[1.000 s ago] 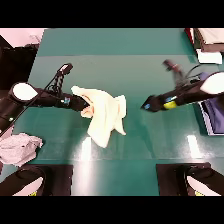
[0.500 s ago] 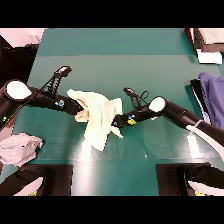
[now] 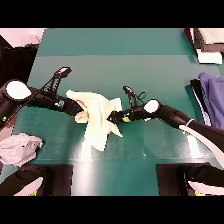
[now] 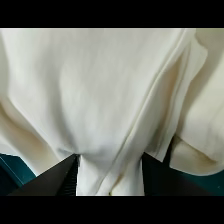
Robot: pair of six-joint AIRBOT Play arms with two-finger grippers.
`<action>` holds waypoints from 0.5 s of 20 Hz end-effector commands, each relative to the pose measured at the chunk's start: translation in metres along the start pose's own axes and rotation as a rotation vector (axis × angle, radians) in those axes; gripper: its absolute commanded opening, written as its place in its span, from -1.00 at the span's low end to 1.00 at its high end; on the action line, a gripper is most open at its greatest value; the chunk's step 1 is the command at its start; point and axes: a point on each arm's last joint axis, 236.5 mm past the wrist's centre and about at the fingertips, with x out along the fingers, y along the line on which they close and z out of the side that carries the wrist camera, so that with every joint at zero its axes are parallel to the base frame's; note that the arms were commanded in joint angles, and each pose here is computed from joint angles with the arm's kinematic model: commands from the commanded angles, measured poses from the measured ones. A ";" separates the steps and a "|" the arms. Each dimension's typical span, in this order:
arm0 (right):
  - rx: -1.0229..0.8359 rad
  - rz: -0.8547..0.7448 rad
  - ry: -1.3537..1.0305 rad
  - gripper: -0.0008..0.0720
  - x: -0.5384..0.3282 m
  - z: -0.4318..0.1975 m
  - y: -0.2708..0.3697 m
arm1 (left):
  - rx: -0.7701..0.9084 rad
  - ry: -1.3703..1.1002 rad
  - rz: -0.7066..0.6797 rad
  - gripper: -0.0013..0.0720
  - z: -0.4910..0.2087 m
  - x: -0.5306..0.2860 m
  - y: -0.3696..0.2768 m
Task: Fold the shirts.
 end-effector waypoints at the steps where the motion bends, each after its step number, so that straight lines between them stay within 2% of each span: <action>1: 0.008 0.012 -0.035 0.07 0.001 0.008 0.003 | -0.020 -0.003 0.001 -0.89 0.001 -0.001 0.000; 2: 0.008 0.012 -0.037 -0.42 0.001 0.008 0.003 | -0.029 -0.003 0.000 -0.89 0.001 -0.001 0.000; 3: 0.003 0.010 -0.045 -0.76 0.000 0.010 0.002 | -0.031 -0.002 0.001 -0.89 0.001 -0.001 0.000; 5: -0.041 0.006 -0.066 -0.95 -0.003 0.015 0.003 | -0.033 0.005 -0.002 -0.89 -0.001 -0.001 -0.001; 8: -0.117 -0.019 -0.093 -0.94 -0.032 0.027 0.001 | -0.033 0.056 0.022 -0.89 -0.013 -0.002 0.004; 10: -0.157 -0.071 -0.078 -0.94 -0.065 0.029 -0.013 | -0.017 0.108 0.097 -0.89 -0.020 -0.012 0.018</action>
